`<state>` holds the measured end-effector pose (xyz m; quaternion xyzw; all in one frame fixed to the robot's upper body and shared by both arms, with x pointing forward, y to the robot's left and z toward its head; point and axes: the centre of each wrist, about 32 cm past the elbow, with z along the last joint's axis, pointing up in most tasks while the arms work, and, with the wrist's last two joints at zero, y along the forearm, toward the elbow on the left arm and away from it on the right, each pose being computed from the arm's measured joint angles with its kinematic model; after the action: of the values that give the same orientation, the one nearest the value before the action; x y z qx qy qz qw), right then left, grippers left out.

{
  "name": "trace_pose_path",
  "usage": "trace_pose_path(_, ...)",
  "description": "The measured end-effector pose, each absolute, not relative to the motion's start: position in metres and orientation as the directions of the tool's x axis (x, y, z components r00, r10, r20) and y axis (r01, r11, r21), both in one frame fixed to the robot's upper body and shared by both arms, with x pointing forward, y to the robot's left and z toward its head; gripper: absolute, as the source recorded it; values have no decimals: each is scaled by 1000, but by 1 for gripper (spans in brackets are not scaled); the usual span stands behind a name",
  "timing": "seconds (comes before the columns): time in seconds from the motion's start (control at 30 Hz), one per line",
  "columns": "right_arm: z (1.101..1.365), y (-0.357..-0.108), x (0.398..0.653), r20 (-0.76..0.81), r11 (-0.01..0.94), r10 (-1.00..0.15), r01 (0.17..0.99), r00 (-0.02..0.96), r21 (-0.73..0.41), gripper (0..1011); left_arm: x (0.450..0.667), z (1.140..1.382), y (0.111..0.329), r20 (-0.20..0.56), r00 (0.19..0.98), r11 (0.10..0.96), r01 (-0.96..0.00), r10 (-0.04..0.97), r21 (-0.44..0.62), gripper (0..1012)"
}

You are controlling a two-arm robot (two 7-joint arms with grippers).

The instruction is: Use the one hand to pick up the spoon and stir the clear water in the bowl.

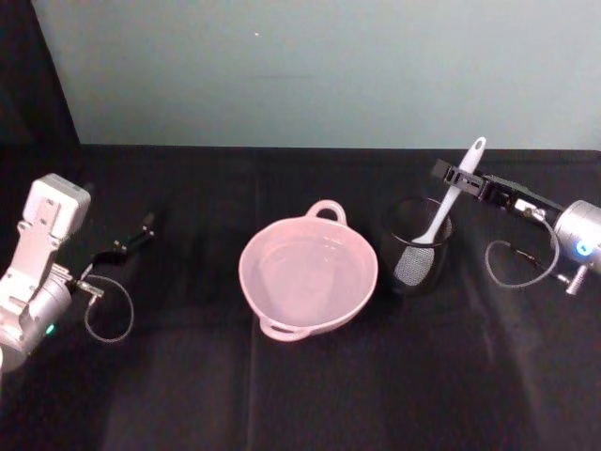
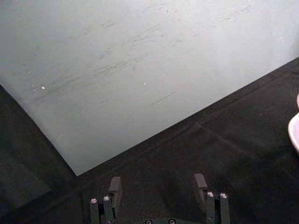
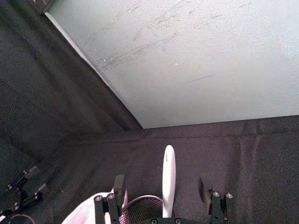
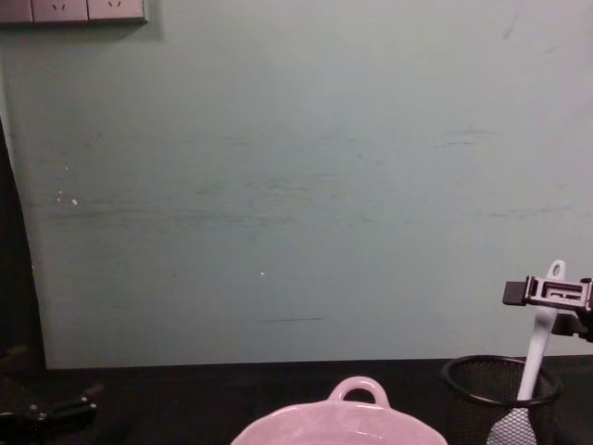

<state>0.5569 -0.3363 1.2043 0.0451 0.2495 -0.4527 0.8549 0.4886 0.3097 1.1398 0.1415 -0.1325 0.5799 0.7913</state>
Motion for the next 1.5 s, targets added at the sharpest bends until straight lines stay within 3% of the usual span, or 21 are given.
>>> trace_pose_path(0.3,1205,-337,556,-469,586,-751,796,464,-150,820,489,1140,310,374,292,287,-955,880,70,1011)
trace_pose_path(0.97,1205,-337,556,-471,585,-751,797,463,-151,168,489,1140,310,374,292,287,-955,880,70,1011)
trace_pose_path(1.07,1205,-337,556,-471,585,-751,797,463,-151,118,489,1140,310,374,292,287,-955,880,70,1011)
trace_pose_path(1.27,1210,-336,554,-434,588,-760,796,484,-140,118,489,1140,310,374,292,287,-955,880,70,1011)
trace_pose_path(1.5,1235,-332,546,-274,597,-785,797,556,-93,118,489,1140,310,374,292,287,-955,880,70,1011)
